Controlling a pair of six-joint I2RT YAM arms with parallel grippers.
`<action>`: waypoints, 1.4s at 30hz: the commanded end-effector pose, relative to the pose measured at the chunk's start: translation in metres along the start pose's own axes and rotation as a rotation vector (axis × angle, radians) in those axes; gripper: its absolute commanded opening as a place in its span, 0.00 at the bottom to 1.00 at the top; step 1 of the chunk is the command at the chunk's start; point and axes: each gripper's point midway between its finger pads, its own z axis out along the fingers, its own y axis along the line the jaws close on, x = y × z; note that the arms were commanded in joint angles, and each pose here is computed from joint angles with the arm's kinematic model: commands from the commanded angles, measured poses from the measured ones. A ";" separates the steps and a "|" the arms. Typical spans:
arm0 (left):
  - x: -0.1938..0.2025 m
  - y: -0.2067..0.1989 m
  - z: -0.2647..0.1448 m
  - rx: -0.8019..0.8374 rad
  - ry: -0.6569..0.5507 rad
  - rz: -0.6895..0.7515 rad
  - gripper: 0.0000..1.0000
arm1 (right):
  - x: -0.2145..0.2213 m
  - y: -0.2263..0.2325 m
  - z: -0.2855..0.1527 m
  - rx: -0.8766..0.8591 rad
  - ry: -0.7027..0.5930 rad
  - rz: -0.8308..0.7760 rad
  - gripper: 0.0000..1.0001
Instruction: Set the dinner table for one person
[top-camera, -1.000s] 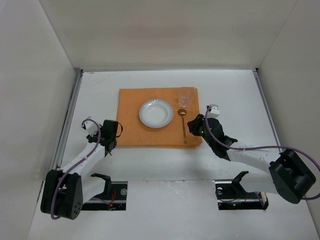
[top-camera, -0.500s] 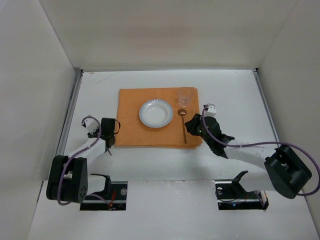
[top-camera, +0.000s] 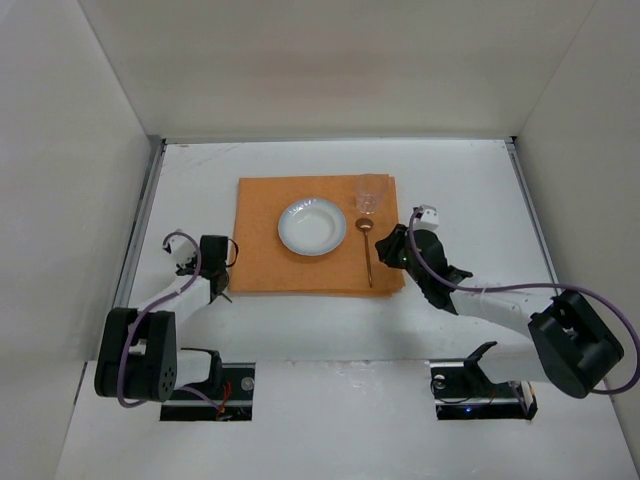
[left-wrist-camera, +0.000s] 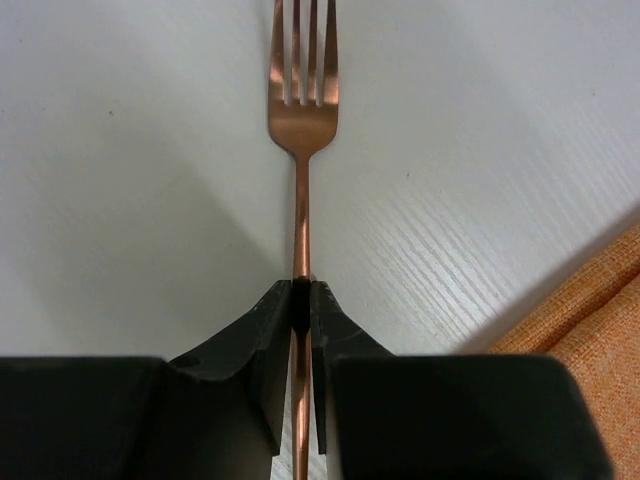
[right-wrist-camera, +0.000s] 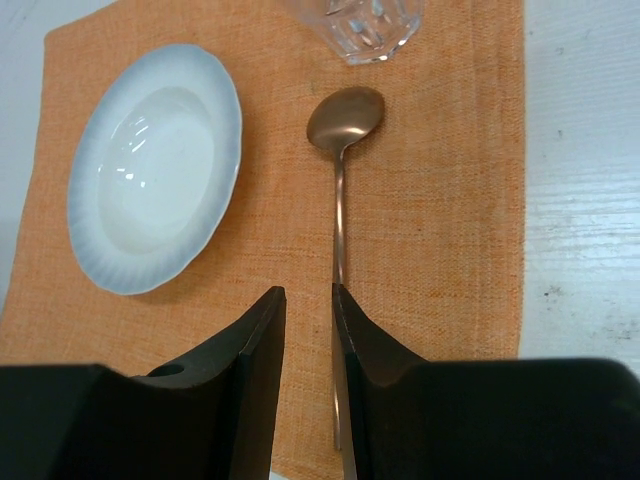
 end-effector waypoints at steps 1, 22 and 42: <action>0.007 0.001 -0.001 0.028 0.024 0.005 0.07 | -0.024 0.004 0.000 -0.017 -0.065 0.039 0.31; -0.077 -0.097 -0.128 0.291 -0.299 0.381 0.06 | -0.026 0.004 -0.001 -0.017 -0.069 0.041 0.31; 0.011 -0.192 -0.064 0.451 -0.106 0.710 0.05 | -0.027 0.003 -0.003 -0.014 -0.073 0.046 0.32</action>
